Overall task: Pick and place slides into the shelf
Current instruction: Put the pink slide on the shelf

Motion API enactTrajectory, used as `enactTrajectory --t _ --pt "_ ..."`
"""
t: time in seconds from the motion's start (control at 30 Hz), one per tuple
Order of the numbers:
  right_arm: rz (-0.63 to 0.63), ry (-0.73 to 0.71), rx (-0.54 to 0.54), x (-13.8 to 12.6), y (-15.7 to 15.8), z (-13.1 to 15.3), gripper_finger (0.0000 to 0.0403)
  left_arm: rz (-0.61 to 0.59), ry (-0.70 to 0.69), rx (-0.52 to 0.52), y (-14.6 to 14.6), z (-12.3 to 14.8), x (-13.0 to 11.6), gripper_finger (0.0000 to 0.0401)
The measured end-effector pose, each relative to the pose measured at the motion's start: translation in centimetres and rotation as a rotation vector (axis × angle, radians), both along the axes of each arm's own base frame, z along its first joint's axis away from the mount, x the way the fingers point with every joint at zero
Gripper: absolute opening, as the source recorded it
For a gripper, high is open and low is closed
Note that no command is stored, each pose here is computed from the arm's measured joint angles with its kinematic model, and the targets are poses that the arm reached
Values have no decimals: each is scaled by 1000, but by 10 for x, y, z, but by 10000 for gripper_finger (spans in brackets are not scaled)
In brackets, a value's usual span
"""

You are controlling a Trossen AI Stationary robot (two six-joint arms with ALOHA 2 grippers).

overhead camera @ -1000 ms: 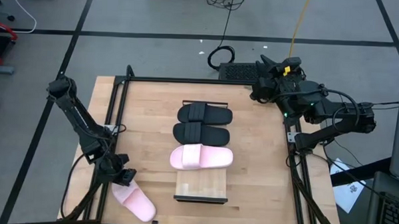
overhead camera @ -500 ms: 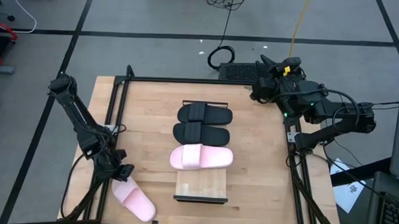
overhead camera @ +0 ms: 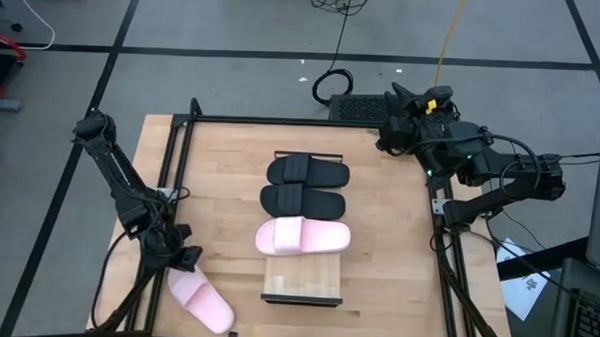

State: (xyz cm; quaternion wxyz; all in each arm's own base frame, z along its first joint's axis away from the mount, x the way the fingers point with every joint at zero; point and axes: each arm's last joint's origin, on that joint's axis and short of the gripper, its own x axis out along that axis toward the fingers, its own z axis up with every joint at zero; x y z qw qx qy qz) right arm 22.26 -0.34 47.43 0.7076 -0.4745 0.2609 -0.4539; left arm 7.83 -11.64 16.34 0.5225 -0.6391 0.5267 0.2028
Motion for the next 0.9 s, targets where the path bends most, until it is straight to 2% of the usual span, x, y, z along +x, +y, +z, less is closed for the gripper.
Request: enactTrajectory --t 0.4,0.9 --pt "-5 57 -5 1 0 -5 107 -14 -36 -88 -2 -15 0 134" --pt "-1 50 -5 1 0 -4 107 -25 -66 -119 -4 -14 2 133"
